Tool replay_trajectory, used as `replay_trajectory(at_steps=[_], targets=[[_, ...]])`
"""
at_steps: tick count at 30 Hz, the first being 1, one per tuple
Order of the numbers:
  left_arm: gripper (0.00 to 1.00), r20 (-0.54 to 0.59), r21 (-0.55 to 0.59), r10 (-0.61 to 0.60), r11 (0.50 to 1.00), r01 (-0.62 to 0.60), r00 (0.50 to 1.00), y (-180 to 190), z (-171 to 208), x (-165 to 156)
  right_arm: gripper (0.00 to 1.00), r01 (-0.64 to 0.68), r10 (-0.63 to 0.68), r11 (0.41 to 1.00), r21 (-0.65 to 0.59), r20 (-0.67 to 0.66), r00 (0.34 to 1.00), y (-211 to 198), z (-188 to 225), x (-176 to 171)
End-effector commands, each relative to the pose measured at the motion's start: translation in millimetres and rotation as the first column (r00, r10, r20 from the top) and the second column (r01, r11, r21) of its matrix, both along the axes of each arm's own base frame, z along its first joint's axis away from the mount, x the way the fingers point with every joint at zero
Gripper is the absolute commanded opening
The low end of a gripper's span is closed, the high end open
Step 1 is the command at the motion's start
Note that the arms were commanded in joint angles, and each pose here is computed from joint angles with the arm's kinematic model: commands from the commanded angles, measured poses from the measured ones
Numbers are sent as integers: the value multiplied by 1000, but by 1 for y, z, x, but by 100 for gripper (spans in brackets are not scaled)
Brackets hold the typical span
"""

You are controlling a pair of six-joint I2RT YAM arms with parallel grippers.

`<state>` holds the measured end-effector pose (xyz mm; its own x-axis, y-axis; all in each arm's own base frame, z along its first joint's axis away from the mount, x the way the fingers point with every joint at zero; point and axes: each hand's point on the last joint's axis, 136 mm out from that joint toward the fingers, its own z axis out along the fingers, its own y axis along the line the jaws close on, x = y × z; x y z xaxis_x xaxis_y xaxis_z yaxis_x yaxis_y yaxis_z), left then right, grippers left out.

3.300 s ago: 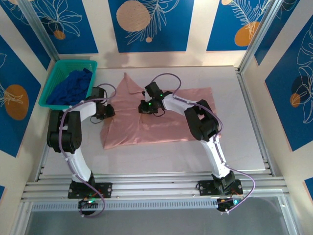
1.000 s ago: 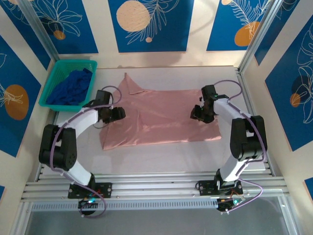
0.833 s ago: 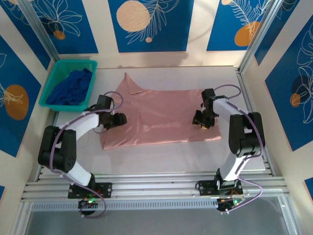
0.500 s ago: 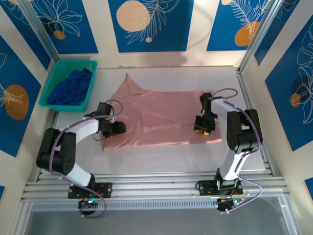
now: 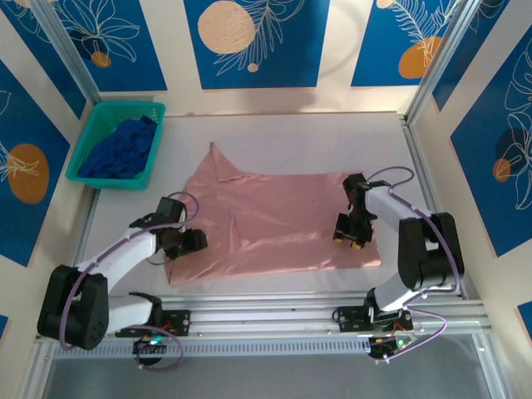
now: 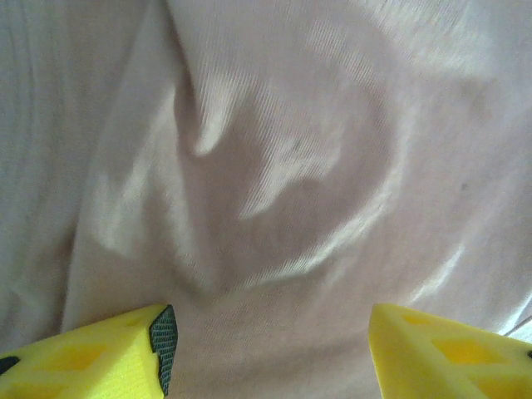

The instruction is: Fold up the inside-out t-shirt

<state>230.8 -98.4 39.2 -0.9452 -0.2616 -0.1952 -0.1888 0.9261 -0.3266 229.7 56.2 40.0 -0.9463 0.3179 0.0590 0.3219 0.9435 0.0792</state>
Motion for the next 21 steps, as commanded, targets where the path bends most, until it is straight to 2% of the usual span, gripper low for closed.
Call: replay_trajectory(at_steps=[1, 4, 6, 10, 15, 21], targets=[[63, 198, 28, 20, 999, -26, 980, 2, 44, 76, 46, -53, 32, 997, 63, 288, 957, 22, 42, 57], [63, 312, 32, 40, 998, -52, 949, 5, 66, 146, 50, -98, 50, 991, 86, 446, 894, 34, 58, 95], [62, 327, 60, 34, 997, -56, 944, 7, 65, 187, 57, -110, 54, 990, 82, 503, 862, 35, 63, 116], [62, 322, 61, 36, 996, -59, 946, 9, 55, 255, 64, -105, 21, 988, 114, 574, 818, 35, 73, 154], [62, 301, 50, 3, 999, -19, 954, -3, 41, 314, 66, -127, 31, 985, 117, 604, 797, 42, 79, 174], [61, 268, 52, -22, 999, 8, 963, -13, 19, 355, 66, -146, 45, 981, 128, 581, 813, 48, 68, 176]])
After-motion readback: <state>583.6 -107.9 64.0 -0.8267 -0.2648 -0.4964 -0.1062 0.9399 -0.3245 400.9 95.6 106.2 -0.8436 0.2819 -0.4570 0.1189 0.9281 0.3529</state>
